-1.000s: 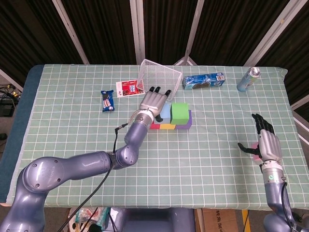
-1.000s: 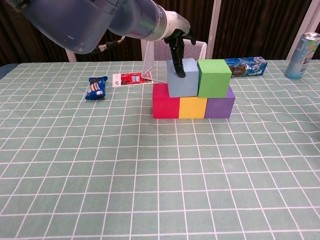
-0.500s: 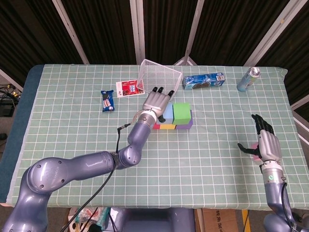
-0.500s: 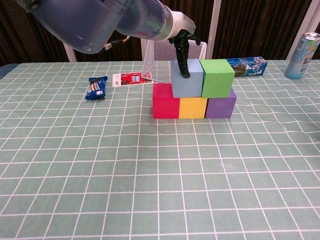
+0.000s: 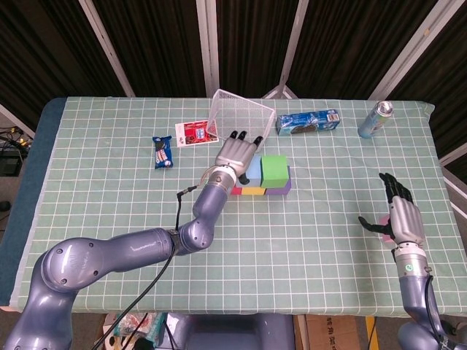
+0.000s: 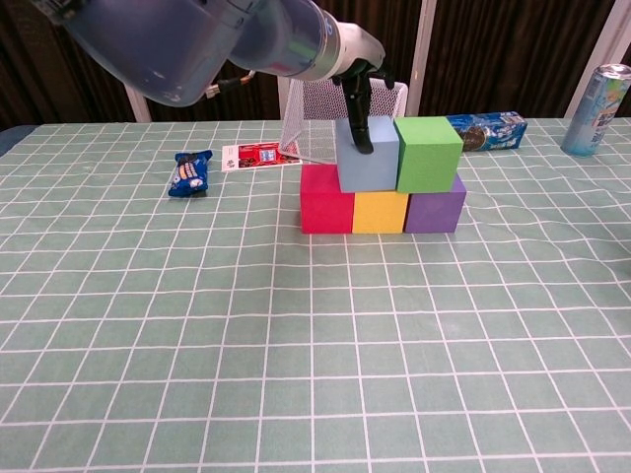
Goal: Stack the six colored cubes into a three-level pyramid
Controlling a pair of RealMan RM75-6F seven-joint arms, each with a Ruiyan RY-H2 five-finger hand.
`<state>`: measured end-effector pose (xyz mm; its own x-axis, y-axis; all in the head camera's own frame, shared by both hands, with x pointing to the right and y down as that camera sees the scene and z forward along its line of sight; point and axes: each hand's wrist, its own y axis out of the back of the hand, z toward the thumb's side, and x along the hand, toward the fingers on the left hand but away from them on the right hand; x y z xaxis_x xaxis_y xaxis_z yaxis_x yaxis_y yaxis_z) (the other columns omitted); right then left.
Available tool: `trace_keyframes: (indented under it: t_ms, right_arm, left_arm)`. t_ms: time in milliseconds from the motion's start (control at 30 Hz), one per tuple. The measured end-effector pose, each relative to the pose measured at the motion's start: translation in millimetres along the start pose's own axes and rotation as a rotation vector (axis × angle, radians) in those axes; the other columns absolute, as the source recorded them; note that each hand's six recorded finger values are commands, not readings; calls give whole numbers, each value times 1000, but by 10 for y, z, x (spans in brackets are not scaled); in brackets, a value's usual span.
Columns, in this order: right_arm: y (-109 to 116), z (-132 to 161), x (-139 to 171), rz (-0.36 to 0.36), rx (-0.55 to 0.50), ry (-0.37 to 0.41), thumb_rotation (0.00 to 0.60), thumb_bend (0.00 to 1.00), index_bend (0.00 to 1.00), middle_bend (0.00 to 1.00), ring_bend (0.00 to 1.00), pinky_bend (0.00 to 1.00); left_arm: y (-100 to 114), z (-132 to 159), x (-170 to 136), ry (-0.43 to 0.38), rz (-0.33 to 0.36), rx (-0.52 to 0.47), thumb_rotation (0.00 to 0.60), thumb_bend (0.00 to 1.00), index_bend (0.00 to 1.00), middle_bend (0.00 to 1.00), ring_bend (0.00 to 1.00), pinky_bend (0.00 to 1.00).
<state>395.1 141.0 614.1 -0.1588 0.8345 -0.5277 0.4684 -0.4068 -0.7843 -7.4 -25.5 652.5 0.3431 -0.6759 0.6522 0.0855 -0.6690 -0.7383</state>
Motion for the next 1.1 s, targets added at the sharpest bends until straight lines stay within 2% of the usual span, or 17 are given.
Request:
trace_keyframes:
  t_ms: [667, 900, 1100]
  right_arm:
    - [1, -3, 0, 2, -6, -2, 600, 236, 0, 0, 0, 0]
    - [-5, 0, 2, 4, -4, -1, 600, 235, 0, 0, 0, 0]
    - [-8, 1, 3, 4, -4, 0, 600, 236, 0, 0, 0, 0]
  left_arm:
    - [-35, 27, 0, -7, -6, -4, 600, 306, 23, 367, 22, 12]
    - [-47, 25, 1, -7, -9, -7, 600, 292, 15, 316, 22, 12]
    - [-53, 37, 1, -10, -8, -4, 600, 257, 0, 200, 22, 12]
